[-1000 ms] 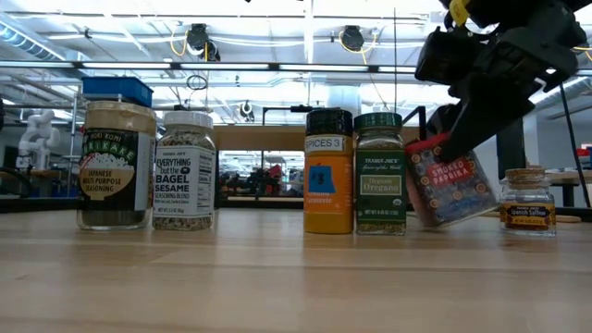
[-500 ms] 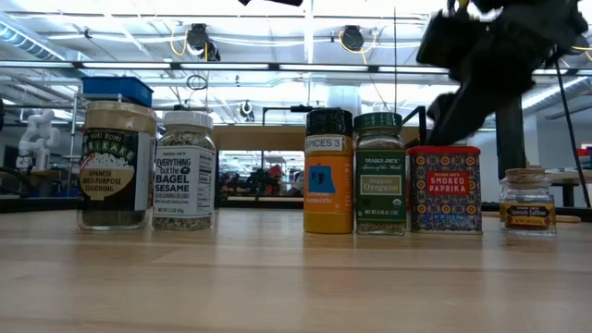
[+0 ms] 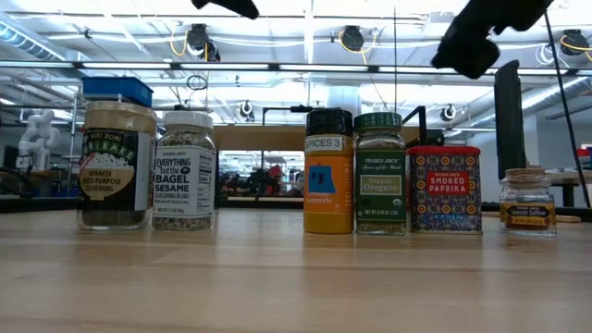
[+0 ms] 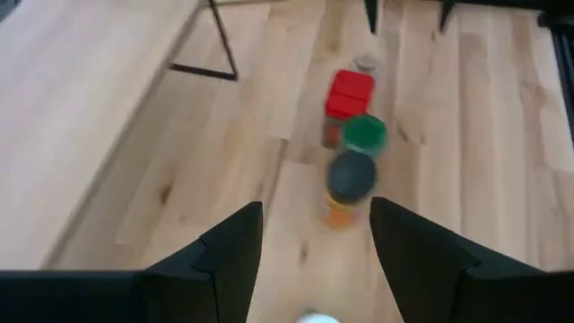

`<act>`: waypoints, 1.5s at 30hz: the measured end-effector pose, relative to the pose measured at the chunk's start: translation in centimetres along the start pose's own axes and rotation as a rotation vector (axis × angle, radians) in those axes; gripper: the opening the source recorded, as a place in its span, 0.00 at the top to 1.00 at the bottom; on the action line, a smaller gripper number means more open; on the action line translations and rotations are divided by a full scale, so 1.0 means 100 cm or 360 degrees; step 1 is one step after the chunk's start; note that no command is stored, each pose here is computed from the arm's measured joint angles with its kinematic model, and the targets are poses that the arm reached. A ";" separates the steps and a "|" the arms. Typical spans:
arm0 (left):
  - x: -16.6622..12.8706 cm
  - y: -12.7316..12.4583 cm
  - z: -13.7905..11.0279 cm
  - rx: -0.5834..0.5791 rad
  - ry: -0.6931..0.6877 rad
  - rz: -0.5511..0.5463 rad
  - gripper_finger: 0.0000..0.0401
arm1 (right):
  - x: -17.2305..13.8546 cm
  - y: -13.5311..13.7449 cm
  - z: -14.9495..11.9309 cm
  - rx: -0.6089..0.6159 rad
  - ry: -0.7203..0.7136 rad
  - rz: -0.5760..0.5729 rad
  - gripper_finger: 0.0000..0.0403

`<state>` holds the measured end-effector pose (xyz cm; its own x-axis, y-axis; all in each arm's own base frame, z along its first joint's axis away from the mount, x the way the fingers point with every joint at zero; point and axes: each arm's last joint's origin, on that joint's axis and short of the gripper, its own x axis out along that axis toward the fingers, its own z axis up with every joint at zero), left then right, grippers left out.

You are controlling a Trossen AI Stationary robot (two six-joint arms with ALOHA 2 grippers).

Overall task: Shelf spices
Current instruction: Put the golden seasoning bottle on the shelf

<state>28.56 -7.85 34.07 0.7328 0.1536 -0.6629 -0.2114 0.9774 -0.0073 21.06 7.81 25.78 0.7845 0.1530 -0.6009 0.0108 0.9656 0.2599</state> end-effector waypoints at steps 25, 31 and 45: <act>0.004 -0.052 -0.032 -0.0096 -0.0247 -0.0025 0.46 | -0.003 0.016 -0.010 0.0008 -0.0016 -0.0066 0.46; -0.003 -0.070 -0.044 0.0010 -0.0297 0.0032 0.46 | -0.003 0.011 -0.008 -0.0103 -0.0076 -0.0195 0.46; 0.049 -0.095 -0.069 0.0085 -0.0103 0.0094 0.46 | -0.002 0.004 -0.003 0.0056 -0.0121 -0.0250 0.46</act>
<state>29.67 -17.38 25.74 0.7609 0.2186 -0.6110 -0.2218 0.9724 0.0717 20.74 8.29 25.74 0.8163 -0.0169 -0.5775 0.1575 0.9682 0.1943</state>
